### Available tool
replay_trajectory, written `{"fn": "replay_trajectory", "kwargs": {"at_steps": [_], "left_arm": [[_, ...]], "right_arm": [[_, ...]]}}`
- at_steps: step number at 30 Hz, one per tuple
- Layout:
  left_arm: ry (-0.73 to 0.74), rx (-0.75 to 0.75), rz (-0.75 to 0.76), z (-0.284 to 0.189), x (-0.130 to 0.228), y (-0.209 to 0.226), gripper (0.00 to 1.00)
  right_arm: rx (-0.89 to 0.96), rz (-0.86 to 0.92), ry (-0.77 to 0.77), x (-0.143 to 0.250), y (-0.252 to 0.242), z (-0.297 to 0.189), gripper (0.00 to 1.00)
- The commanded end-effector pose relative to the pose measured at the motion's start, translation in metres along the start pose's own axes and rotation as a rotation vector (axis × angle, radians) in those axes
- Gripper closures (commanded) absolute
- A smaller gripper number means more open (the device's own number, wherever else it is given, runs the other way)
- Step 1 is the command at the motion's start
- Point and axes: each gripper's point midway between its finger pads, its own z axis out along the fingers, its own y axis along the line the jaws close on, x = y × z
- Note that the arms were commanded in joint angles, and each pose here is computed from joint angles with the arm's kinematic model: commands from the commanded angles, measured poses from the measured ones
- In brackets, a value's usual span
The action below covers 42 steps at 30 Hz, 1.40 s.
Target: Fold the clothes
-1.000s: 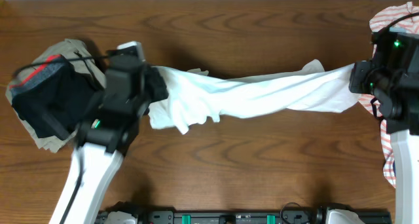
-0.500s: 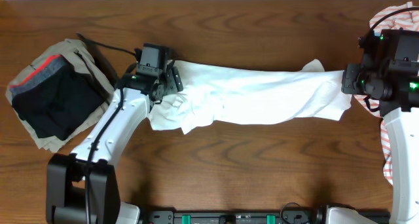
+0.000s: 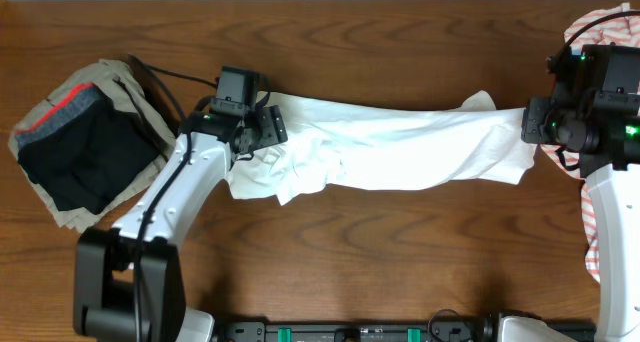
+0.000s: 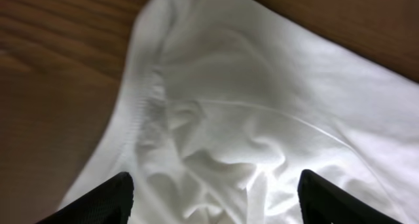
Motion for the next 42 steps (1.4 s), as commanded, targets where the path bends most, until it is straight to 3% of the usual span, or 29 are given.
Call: {"fn": "replay_trajectory", "kwargs": {"at_steps": [1,8,15,17,25,29,42], "left_arm": [[0.065,0.015,-0.035,0.019,0.011,-0.001,0.21],[0.114,0.011,-0.093,0.040,0.021,0.000,0.23],[0.081,0.043,-0.093,0.042,0.012,-0.006,0.56],[0.084,0.059,-0.093,0.042,0.012,-0.009,0.60],[0.145,0.027,-0.100,0.041,0.027,-0.002,0.59],[0.141,0.011,-0.163,0.042,0.027,0.000,0.59],[0.136,0.013,-0.178,0.053,0.026,0.000,0.59]], "right_arm": [[-0.005,0.007,-0.006,-0.003,0.001,-0.001,0.99],[-0.008,0.007,-0.008,-0.003,0.001,-0.001,0.99],[-0.008,0.007,-0.011,-0.004,0.001,-0.001,0.99],[-0.008,0.007,-0.011,-0.004,0.001,-0.001,0.99],[-0.008,0.007,-0.012,-0.004,0.001,-0.001,0.99],[-0.008,0.007,-0.013,-0.004,0.001,-0.001,0.99],[-0.008,0.007,-0.012,-0.004,0.001,-0.001,0.99]]}}
